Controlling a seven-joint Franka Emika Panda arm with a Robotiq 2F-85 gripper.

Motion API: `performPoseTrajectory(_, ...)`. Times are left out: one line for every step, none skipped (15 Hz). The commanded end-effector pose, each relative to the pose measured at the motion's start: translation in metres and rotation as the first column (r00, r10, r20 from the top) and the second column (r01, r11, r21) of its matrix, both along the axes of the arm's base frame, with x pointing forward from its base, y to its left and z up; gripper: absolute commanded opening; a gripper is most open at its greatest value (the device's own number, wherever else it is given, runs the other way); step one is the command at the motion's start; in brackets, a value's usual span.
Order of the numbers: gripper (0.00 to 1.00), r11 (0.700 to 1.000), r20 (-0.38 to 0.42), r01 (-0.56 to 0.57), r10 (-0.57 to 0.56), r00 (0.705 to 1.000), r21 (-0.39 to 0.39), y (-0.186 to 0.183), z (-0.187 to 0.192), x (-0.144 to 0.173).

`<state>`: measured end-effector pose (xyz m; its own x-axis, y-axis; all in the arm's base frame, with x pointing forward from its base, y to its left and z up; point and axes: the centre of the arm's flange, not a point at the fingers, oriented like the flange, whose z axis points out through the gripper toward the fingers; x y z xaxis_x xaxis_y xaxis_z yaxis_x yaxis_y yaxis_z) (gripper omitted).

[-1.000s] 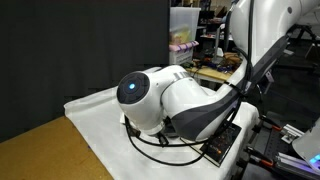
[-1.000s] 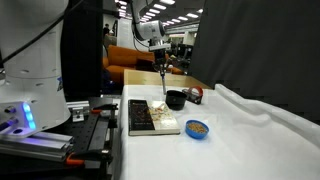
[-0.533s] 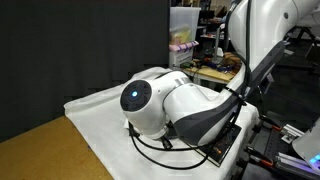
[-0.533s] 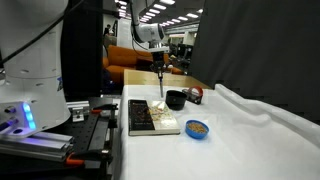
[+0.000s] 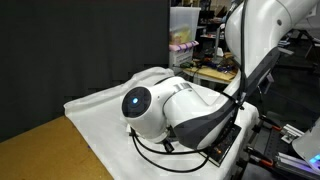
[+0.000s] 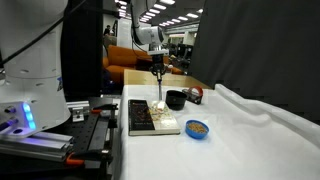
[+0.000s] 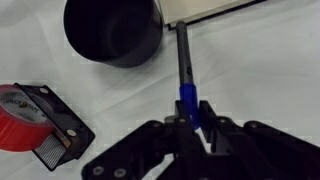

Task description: Take the marker from the cup and put it on the table

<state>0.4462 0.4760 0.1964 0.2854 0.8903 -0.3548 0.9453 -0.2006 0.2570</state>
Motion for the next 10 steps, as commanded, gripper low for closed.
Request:
performPoseTrajectory(0.04,1.000,-0.029,0.000,0.000,1.000,0.007,0.000,-0.005,-0.002)
performPoseTrajectory(0.04,1.000,-0.034,0.002,-0.002,0.999,0.005,-0.001,-0.007,-0.002)
performPoseTrajectory(0.04,1.000,-0.037,0.003,-0.003,0.999,0.004,-0.001,-0.009,-0.003)
performPoseTrajectory(0.04,1.000,-0.040,0.003,-0.003,0.999,0.002,0.000,-0.010,-0.003)
performPoseTrajectory(0.04,1.000,-0.042,0.003,-0.003,0.999,0.000,0.000,-0.011,-0.004)
performPoseTrajectory(0.04,1.000,-0.046,0.005,-0.005,0.999,0.001,0.000,-0.012,-0.004)
performPoseTrajectory(0.04,1.000,-0.049,0.007,-0.007,0.999,0.000,0.001,-0.014,-0.005)
performPoseTrajectory(0.06,1.000,-0.054,0.002,-0.002,0.999,0.002,0.001,-0.015,-0.006)
performPoseTrajectory(0.36,1.000,-0.054,0.003,-0.003,0.999,0.000,0.001,-0.016,-0.007)
performPoseTrajectory(0.43,1.000,-0.053,0.009,-0.009,0.999,0.001,0.002,-0.016,-0.007)
